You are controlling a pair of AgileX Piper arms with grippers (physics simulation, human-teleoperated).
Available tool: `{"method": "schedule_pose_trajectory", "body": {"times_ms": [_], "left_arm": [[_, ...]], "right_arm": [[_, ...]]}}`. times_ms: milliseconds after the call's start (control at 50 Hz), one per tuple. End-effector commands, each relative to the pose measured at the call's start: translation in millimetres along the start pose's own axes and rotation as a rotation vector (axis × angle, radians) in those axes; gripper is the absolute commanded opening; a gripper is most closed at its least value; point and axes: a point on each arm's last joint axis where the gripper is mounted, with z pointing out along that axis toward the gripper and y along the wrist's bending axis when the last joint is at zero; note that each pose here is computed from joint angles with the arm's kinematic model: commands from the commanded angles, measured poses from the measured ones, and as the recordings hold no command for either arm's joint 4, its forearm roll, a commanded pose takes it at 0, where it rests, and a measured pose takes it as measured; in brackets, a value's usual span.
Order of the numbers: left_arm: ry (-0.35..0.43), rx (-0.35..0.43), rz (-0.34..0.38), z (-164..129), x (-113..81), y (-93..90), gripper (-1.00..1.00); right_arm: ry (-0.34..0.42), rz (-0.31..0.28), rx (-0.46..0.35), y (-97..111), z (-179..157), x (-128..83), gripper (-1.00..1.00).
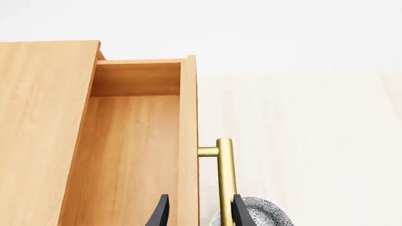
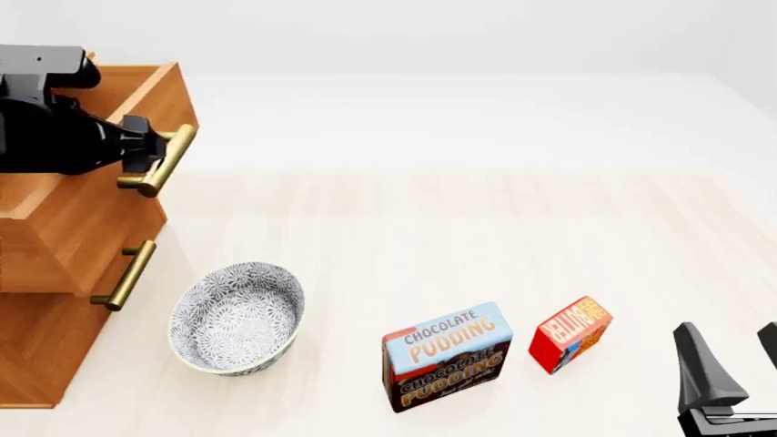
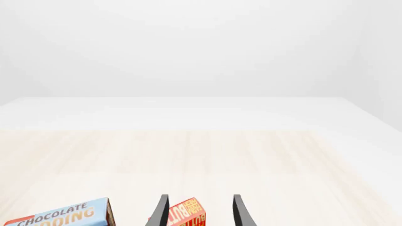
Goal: Put the butter at the back in the top drawer of the cabinet and close it.
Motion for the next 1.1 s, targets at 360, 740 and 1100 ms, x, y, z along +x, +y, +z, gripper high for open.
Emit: {"method": "schedule_pose_trajectory", "body": {"times_ms": [360,740,1100], "left_arm": [[0.076,0.014,-0.022,8,7.8,-4.9,1.0],[0.069,0.025,-0.057,6,2.3,-9.2,1.0],[0.056,0.029,-0.077,1,0.6,-10.4,1.0]], "right_arm": [[0.0,0.0,0.0,0,0,0,1.0],[0.0,0.0,0.0,0,0,0,1.0],[0.0,0.0,0.0,0,0,0,1.0]]}}
